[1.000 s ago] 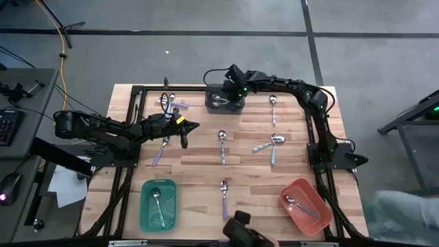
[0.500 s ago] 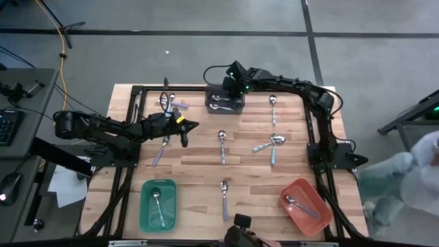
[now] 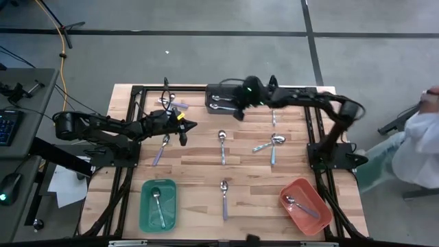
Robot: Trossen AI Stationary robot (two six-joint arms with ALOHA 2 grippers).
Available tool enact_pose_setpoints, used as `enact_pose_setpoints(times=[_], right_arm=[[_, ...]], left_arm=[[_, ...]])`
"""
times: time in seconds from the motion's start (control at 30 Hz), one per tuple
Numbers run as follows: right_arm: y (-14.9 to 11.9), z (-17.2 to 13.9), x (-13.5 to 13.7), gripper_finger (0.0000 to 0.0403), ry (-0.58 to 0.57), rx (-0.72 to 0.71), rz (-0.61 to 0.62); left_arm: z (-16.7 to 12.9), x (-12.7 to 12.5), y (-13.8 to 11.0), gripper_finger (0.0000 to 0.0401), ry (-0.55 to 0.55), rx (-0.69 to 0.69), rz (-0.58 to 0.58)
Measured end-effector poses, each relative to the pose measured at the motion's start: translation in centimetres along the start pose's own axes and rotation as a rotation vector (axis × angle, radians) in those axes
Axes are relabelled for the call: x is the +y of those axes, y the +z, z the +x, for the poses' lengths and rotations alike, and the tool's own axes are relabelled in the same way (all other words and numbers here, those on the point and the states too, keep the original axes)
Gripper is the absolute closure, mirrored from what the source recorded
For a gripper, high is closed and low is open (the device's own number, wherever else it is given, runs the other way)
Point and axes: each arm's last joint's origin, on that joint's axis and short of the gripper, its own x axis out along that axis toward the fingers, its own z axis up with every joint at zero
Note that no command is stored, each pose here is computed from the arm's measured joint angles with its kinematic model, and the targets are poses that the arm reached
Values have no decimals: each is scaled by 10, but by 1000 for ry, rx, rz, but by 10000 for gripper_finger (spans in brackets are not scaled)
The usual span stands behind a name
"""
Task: Sort silverware by color (type)
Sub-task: Put the white patterned into the green bin
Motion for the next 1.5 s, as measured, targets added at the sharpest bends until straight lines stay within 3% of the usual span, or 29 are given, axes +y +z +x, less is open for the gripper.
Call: enact_pose_setpoints(times=[0.1,0.2,0.43,0.63,0.83,1.0,1.23,1.5], right_arm=[[-14,-30,20,403,-37,-24,32],[-30,-58,38,403,-82,39,48],[-59,-95,76,400,19,312,131],[-79,-96,100,350,52,541,71],[-91,-79,110,274,98,644,-1],[-106,-60,113,249,122,741,-69],[-119,-38,114,273,136,804,-107],[-121,-34,111,356,133,820,-100]], left_arm=[[0,0,-1,401,1,9,8],[0,0,-1,401,1,7,10],[0,0,-1,401,2,6,10],[0,0,-1,401,5,5,10],[0,0,-1,401,3,8,2],[0,-1,-1,401,-1,11,3],[0,-2,-2,401,-7,17,7],[0,-3,-2,401,-36,25,5]])
